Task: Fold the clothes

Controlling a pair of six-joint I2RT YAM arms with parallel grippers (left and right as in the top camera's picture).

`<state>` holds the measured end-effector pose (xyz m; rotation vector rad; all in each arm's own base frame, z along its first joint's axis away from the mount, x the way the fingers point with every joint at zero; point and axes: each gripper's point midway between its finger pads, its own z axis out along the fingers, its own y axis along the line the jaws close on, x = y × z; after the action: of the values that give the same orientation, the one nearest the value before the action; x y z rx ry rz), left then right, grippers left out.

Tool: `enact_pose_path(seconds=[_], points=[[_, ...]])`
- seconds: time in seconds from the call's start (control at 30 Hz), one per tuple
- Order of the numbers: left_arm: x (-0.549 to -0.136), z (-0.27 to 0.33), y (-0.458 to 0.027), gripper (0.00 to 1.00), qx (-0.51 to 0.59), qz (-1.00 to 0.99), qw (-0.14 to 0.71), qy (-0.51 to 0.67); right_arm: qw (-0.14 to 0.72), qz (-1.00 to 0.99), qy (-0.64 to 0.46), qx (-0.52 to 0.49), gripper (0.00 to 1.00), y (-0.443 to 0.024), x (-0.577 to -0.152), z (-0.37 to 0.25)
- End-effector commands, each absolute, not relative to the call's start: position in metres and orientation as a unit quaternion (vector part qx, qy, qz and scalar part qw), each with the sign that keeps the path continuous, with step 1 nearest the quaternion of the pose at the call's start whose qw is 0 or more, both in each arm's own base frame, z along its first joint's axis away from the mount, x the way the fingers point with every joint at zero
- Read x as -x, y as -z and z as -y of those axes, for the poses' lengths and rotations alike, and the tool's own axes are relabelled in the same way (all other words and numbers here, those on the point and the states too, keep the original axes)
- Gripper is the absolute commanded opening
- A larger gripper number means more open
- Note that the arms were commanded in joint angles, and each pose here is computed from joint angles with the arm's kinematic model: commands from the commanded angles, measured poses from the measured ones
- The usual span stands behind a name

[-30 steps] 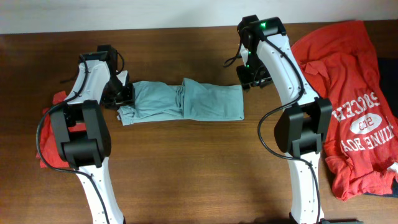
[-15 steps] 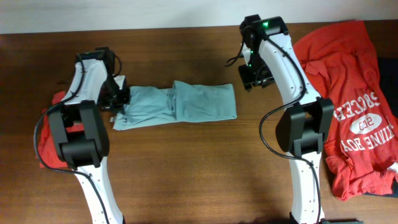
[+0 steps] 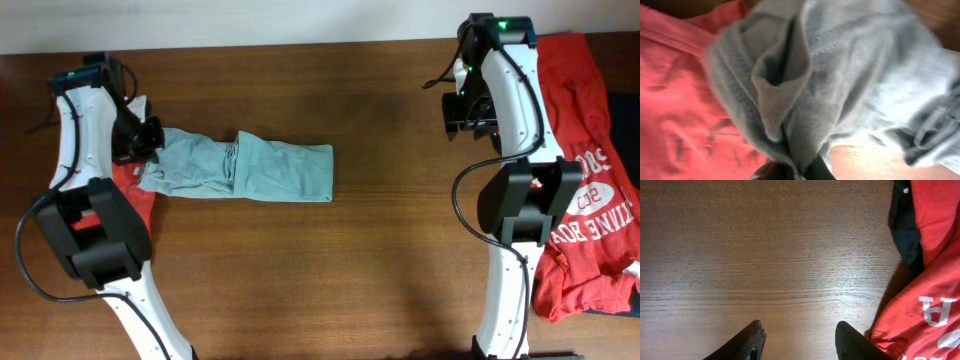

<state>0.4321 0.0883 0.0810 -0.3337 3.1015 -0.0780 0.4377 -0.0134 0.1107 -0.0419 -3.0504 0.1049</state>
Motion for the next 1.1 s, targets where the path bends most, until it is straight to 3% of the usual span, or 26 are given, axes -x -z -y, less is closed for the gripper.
enact_pose_path(seconds=[0.0,0.73,1.07], points=[[-0.435,-0.061,-0.118,0.00,0.073,-0.995,0.044,0.041,0.021,0.999,-0.041,0.017,0.52,-0.129,-0.440,0.014],[-0.429,0.122,-0.147,0.00,-0.120,-0.989,0.089,0.010,0.025,0.999,-0.040,0.017,0.52,-0.129,-0.438,0.014],[-0.425,0.175,-0.150,0.00,-0.146,-0.982,0.114,0.025,0.027,0.999,-0.033,0.017,0.52,-0.129,-0.437,0.011]])
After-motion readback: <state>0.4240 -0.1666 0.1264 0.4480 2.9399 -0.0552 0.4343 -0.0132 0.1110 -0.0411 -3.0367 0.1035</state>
